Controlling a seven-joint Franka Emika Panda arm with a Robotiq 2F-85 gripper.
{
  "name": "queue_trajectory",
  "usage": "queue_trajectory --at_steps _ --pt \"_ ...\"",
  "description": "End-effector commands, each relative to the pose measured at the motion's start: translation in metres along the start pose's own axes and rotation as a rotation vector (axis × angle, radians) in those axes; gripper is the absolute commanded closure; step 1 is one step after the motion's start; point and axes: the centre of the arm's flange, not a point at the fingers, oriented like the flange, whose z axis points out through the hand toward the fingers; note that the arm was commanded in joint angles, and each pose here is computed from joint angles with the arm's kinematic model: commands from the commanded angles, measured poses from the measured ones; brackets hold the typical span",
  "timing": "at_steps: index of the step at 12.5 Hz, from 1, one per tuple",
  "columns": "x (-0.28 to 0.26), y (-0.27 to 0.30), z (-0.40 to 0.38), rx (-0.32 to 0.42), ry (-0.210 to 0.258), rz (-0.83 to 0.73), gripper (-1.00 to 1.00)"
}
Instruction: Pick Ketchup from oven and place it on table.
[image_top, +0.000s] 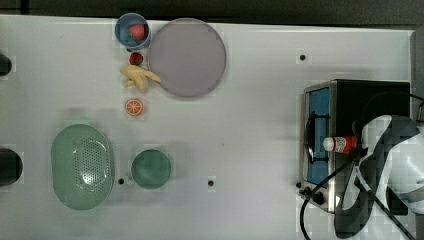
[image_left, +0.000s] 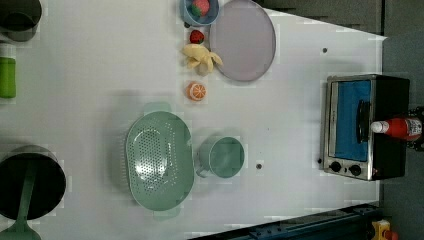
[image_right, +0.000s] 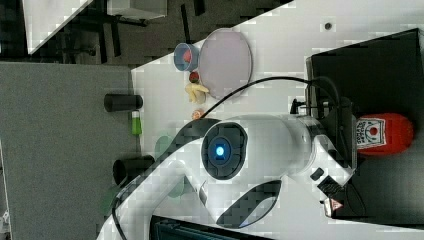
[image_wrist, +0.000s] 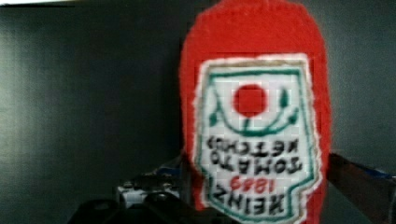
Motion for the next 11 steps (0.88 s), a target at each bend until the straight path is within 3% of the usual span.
queue_trajectory --at_steps 1,4,5,8,11 --pt "0.015 0.004 -0.027 0.067 0.012 -0.019 -0.26" --pt "0.005 -0.012 -0.078 0.130 0.020 -0.053 -0.26" --pt "-0.006 -0.016 -0.118 0.154 -0.002 -0.081 -0.26" --pt "-0.072 -0.014 -0.193 0.092 -0.143 -0.215 -0.26" --pt "-0.182 -0.048 -0.212 0.093 -0.163 -0.422 -0.26"
